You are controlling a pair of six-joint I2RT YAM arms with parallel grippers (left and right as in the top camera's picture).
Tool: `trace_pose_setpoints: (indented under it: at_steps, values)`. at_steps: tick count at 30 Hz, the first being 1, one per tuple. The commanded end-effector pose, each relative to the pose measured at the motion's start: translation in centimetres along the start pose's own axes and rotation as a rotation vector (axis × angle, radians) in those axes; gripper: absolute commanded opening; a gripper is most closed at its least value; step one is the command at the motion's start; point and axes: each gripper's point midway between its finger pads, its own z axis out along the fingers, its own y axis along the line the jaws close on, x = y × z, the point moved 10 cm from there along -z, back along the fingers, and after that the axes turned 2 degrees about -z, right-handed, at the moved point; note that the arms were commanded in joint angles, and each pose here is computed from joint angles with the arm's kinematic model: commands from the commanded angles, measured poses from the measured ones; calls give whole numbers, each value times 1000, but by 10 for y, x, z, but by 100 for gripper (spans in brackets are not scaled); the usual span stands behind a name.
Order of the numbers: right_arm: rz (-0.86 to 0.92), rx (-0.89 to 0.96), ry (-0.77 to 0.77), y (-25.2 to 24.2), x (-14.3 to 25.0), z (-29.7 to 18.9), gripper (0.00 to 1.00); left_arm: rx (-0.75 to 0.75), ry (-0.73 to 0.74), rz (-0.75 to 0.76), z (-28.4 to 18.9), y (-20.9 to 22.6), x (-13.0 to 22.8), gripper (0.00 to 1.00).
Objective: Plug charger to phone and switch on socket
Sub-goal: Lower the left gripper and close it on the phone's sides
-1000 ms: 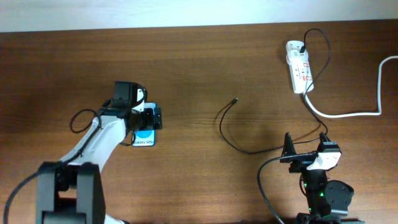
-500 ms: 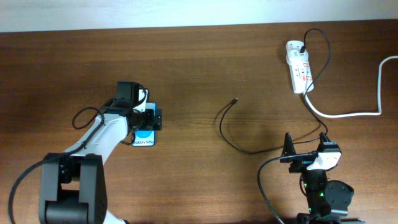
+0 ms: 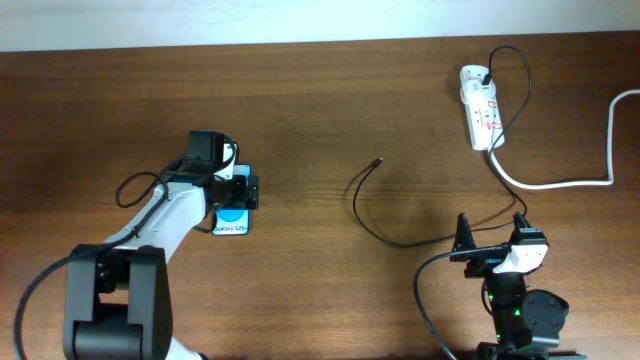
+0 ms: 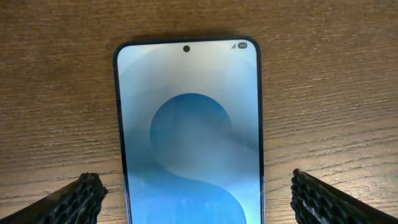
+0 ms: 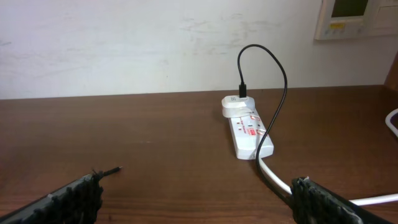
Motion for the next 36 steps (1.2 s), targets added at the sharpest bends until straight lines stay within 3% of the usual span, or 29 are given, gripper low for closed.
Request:
trace_pose_setpoints:
  at_steps: [1,26,36]
  values:
    - [5,1,5,0,2,0,98,-16,14,14,9,3,-3,99]
    - [4,0,5,0,2,0,98,-48,159,31,25,6,18,100]
    - [5,1,5,0,2,0,98,-44,162,30,25,6,18,86]
